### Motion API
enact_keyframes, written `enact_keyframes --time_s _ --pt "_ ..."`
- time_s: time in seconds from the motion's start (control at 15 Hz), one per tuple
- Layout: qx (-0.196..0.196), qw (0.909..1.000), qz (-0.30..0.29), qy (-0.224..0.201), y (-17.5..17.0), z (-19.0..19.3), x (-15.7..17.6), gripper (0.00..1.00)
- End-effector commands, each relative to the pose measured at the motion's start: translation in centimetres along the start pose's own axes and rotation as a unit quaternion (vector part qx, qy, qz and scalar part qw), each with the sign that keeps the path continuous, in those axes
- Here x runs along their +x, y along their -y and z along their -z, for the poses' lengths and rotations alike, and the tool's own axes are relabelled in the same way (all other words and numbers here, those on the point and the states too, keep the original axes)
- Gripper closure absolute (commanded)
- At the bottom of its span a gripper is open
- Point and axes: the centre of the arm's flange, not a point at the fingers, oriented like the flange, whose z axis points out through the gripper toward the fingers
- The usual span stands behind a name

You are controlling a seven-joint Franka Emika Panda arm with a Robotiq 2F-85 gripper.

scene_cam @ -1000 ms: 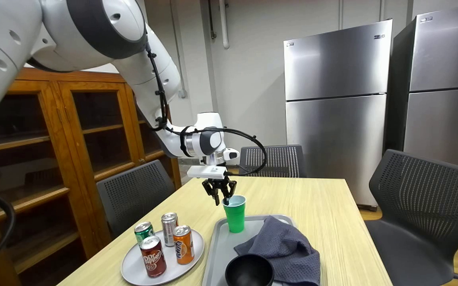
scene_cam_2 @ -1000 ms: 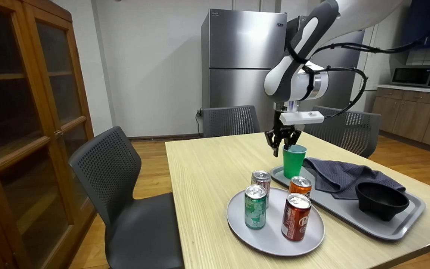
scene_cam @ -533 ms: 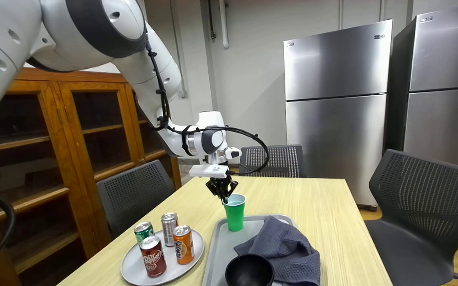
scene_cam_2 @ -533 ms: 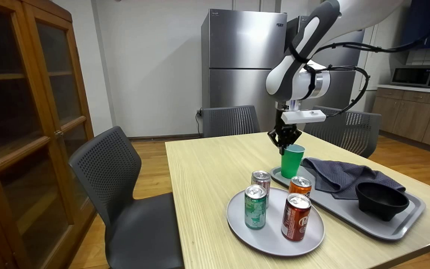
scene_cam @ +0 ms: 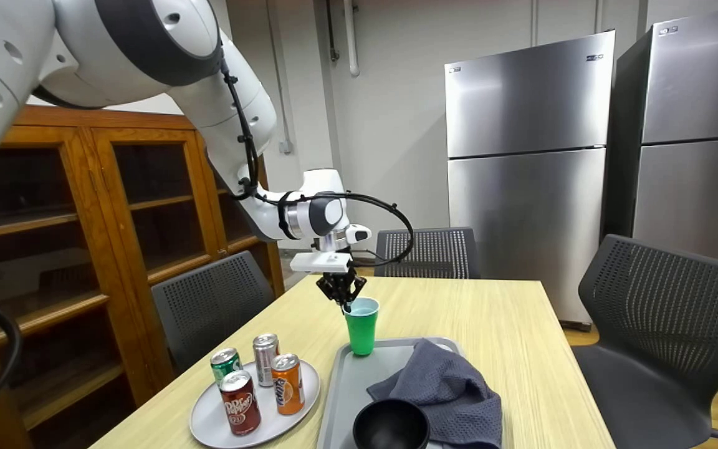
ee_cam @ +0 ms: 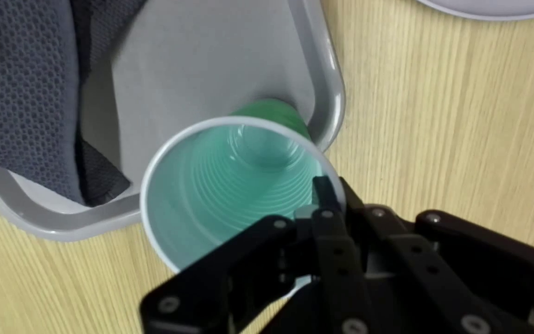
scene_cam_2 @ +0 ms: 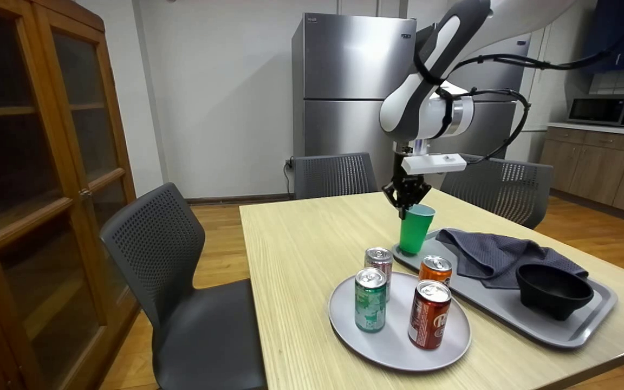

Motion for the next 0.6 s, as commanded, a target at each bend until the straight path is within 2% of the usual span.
enact_keyframes --time_s 0.0,0.53 --pt "-0.01 0.9998 0.01 -0.012 2.9 2.6 -0.1 0.99" --pt "-0.007 0.9976 0.064 -0.024 9.1 3.2 0.6 0.99"
